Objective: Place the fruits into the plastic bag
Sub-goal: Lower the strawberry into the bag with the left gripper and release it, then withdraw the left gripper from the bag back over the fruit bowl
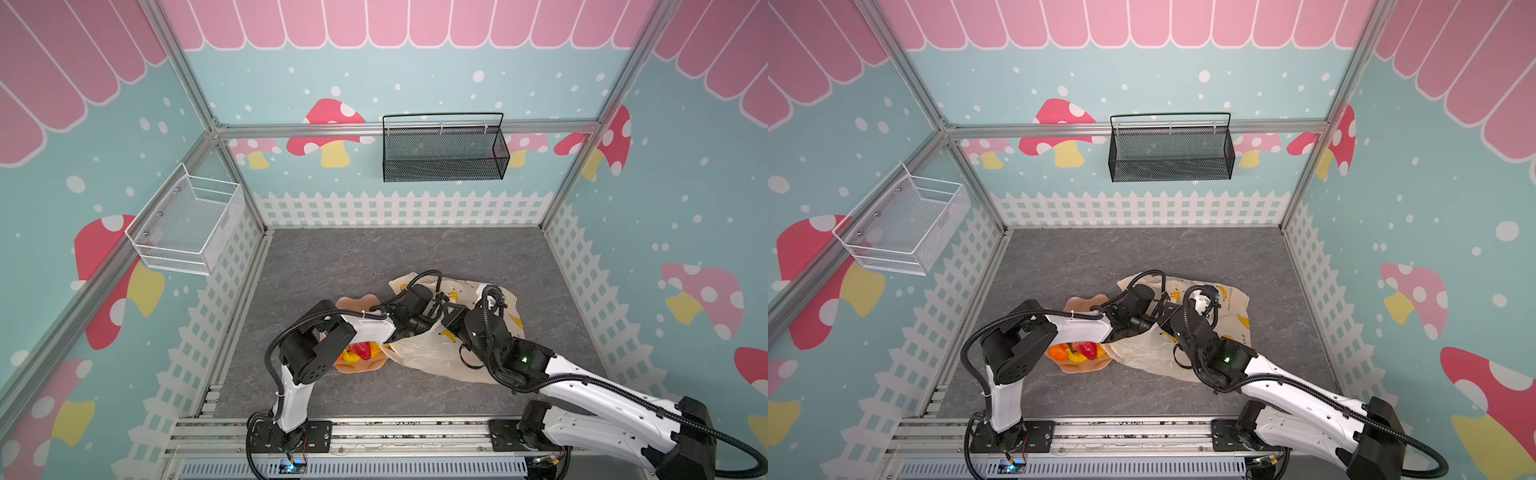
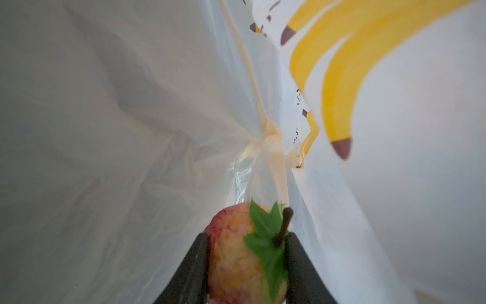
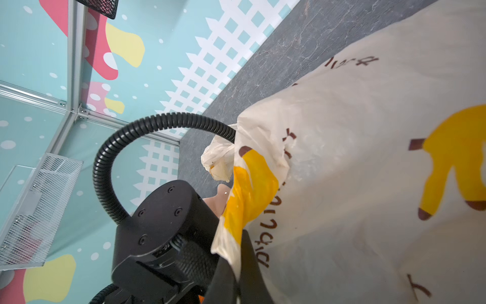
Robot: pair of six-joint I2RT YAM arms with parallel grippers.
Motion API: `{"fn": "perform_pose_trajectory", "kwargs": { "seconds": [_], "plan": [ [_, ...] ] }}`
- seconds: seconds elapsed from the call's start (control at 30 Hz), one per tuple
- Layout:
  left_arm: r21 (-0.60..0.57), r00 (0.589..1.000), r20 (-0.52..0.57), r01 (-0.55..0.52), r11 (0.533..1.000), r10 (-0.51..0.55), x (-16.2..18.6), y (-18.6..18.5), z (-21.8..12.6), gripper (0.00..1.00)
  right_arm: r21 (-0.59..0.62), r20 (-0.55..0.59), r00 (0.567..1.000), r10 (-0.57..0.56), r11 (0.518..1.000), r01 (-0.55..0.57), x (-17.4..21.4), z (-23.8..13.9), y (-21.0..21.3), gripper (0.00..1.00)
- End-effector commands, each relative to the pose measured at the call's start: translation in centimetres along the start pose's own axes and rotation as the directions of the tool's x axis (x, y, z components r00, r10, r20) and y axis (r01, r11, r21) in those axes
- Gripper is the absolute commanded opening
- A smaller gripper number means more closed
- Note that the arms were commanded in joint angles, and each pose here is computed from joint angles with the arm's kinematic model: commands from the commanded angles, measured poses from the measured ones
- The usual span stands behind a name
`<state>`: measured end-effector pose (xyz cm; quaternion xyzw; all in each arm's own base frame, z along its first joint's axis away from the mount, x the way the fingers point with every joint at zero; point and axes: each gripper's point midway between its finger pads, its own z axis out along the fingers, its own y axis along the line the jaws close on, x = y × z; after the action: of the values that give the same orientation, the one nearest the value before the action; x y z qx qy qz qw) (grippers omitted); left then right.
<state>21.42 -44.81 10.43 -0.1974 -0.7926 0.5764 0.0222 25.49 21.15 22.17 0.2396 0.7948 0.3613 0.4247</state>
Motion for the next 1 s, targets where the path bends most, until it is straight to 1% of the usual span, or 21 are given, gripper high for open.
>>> {"fn": "perform_pose_trajectory", "kwargs": {
  "seconds": [0.0, 0.2, 0.27, 0.33, 0.4, 0.6, 0.67, 0.83, 0.97],
  "plan": [
    [-0.008, 0.999, -0.037, -0.002, 1.0, 0.002, 1.3, -0.2, -0.5, 0.42, -0.044, 0.043, 0.997, 0.058, 0.997, -0.056, -0.9, -0.3, 0.5, 0.0],
    [-0.053, 0.999, -0.047, 0.012, 0.999, -0.015, 1.6, 0.4, -0.6, 0.57, -0.053, 0.043, 0.997, 0.062, 0.997, -0.059, -0.9, -0.2, 0.7, 0.0],
    [-0.071, 0.999, -0.052, 0.009, 0.997, -0.013, 1.7, 0.4, -0.7, 0.66, -0.055, 0.037, 0.997, 0.062, 0.997, -0.059, -0.7, 0.0, 0.7, 0.0],
    [-0.083, 0.999, -0.053, 0.004, 0.997, -0.008, 1.7, 0.3, -0.9, 0.71, -0.058, 0.035, 0.998, 0.061, 0.997, -0.059, -0.6, 0.0, 0.7, 0.0],
    [-0.089, 0.999, -0.051, -0.002, 0.996, -0.002, 1.7, 0.0, -1.1, 0.75, -0.055, 0.036, 0.997, 0.065, 0.996, -0.063, -0.6, 0.0, 0.5, 0.0],
    [-0.083, 0.999, -0.033, -0.021, 0.996, 0.018, 1.3, -1.8, -2.1, 0.77, -0.06, 0.053, 0.995, 0.08, 0.995, -0.077, -1.0, -0.4, 0.2, 0.0],
    [-0.1, 1.0, -0.012, -0.027, 0.995, 0.026, 0.9, -2.3, -2.8, 0.78, -0.057, 0.057, 0.995, 0.086, 0.995, -0.083, -1.0, -0.6, -0.1, 0.0],
    [-0.179, 0.998, 0.049, -0.032, 0.983, 0.042, -0.3, -3.0, -5.7, 0.78, -0.052, 0.058, 0.994, 0.09, 0.995, -0.087, -1.1, -0.9, -0.6, 0.0],
    [-0.265, 0.997, 0.047, -0.042, 0.963, 0.056, -0.1, -2.9, -7.5, 0.78, -0.044, 0.064, 0.993, 0.098, 0.994, -0.095, -1.2, -1.3, -1.2, 0.0]
  ]
}}
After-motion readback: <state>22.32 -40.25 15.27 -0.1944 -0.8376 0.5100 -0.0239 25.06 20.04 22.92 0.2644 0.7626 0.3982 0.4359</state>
